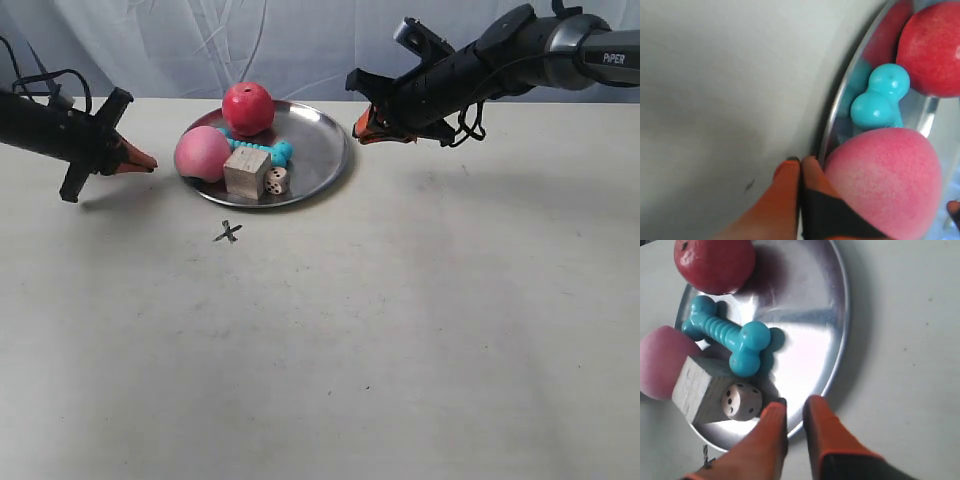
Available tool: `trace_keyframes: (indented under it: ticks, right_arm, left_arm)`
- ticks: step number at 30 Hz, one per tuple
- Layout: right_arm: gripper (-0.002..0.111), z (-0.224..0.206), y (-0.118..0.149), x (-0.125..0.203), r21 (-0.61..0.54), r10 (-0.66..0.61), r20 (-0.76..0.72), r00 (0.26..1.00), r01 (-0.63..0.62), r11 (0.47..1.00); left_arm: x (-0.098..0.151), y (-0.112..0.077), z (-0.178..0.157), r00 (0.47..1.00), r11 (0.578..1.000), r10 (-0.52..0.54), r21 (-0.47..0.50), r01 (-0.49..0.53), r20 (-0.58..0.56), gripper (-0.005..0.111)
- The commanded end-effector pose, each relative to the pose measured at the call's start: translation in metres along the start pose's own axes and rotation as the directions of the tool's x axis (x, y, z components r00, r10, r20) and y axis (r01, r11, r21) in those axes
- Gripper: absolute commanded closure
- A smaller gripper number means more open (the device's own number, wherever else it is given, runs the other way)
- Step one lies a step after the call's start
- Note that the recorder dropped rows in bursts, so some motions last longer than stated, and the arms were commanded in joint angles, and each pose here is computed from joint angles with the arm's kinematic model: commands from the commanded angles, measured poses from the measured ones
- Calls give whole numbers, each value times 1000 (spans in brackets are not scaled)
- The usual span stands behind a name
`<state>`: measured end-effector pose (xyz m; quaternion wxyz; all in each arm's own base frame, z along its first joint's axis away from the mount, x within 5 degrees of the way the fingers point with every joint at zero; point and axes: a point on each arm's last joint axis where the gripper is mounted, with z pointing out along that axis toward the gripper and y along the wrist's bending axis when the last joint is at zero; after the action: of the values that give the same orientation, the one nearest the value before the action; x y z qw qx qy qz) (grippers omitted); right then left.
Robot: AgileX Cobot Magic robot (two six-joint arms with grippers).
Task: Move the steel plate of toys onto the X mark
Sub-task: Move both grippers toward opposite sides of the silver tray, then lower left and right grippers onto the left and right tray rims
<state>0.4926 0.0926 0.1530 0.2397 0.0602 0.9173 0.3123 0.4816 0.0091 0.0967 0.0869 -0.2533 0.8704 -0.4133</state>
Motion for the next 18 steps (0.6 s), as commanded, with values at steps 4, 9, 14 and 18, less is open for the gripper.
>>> trace_keyframes:
  ticks: [4, 9, 14, 18]
  right_arm:
    - [58, 15, -15, 2, 18, 33, 9, 999, -33, 999]
    - [56, 21, -21, 4, 29, 40, 10, 999, -40, 999]
    - [59, 24, -23, 1, 27, 71, 49, 996, -72, 997]
    - [61, 34, -28, 3, 2, 123, 42, 991, -124, 992]
  left_arm:
    - [-12, -8, 3, 996, 971, 36, 233, -55, 86, 107]
    - [-17, -6, 4, 992, 967, 14, 252, -46, 129, 106]
    - [-18, -5, 4, 983, 966, 90, 227, -125, 159, 93]
    - [-19, -3, 6, 975, 969, 122, 189, -158, 185, 78]
